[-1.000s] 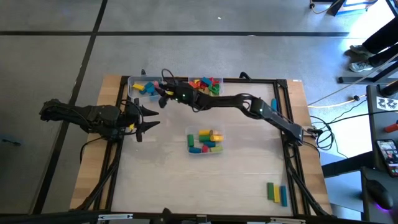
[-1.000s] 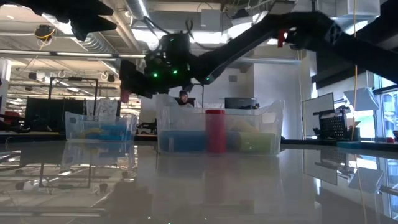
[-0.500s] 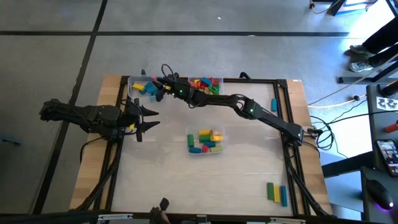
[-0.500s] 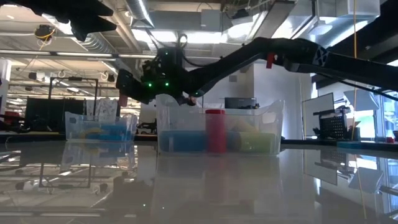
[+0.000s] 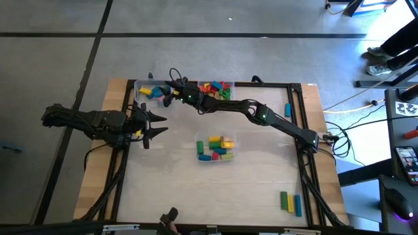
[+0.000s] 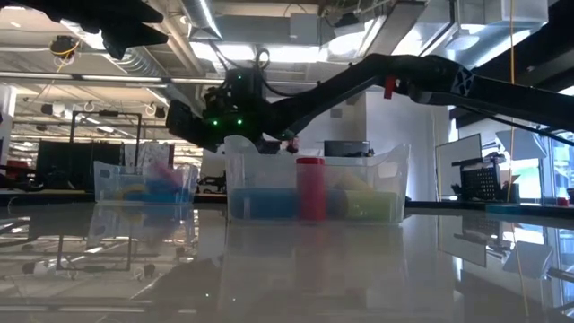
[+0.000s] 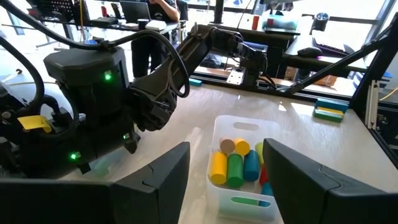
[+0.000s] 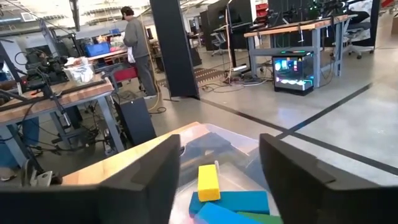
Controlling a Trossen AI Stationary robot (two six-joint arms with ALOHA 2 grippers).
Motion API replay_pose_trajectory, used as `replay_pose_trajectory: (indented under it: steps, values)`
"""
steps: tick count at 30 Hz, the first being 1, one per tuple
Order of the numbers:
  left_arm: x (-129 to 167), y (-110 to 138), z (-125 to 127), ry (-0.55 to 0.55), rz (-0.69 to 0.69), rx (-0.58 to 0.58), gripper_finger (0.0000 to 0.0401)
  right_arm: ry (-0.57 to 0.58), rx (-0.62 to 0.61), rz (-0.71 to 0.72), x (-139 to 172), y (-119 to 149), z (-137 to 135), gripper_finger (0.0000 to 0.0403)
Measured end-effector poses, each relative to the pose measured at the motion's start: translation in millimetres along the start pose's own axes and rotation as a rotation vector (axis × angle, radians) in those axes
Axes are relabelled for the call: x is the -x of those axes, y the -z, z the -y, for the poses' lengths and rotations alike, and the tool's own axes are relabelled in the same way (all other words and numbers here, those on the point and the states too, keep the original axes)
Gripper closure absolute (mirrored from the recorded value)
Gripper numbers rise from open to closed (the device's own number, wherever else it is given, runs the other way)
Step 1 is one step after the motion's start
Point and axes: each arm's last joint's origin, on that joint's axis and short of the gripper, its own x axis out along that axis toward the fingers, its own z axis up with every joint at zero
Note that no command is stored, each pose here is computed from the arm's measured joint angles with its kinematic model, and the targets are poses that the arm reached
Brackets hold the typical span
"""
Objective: Sort blocks by size
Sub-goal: Put the pink rectangular block into the top left transparent bin, then put the light blue rectangular block into the top left transparent bin
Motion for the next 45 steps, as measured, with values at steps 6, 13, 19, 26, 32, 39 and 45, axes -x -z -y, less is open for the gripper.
replay_pose_trajectory:
  steps: [6, 13, 19, 26, 32, 39, 45]
  values:
    - [0.0, 0.0, 0.0, 0.000, 0.000, 0.005, 0.0203, -0.002, 0.005, 0.012, 0.6, -9.4, -1.8, 0.0140]
    - [0.0, 0.0, 0.0, 0.000, 0.000, 0.017, 0.0203, -0.004, 0.090, 0.041, 9.2, -75.0, -13.8, 0.0144]
    - [0.0, 0.0, 0.0, 0.001, 0.000, 0.022, 0.0203, 0.151, 0.247, -0.008, 28.2, -139.6, -16.3, 0.0158]
    - [0.0, 0.2, 0.0, 0.000, -0.002, 0.021, 0.0203, 0.278, 0.380, -0.093, 62.6, -213.3, -6.4, 0.0173]
    - [0.0, 0.7, 0.0, 0.000, -0.007, 0.019, 0.0203, 0.421, 0.481, -0.291, 110.1, -265.2, 10.3, 0.0188]
    - [0.0, 0.7, -0.1, 0.000, -0.007, 0.019, 0.0203, 0.603, 0.546, -0.515, 174.2, -306.6, 26.7, 0.0215]
    - [0.0, 0.7, 0.0, 0.000, -0.007, 0.019, 0.0203, 0.698, 0.476, -0.697, 219.4, -320.0, 44.3, 0.0238]
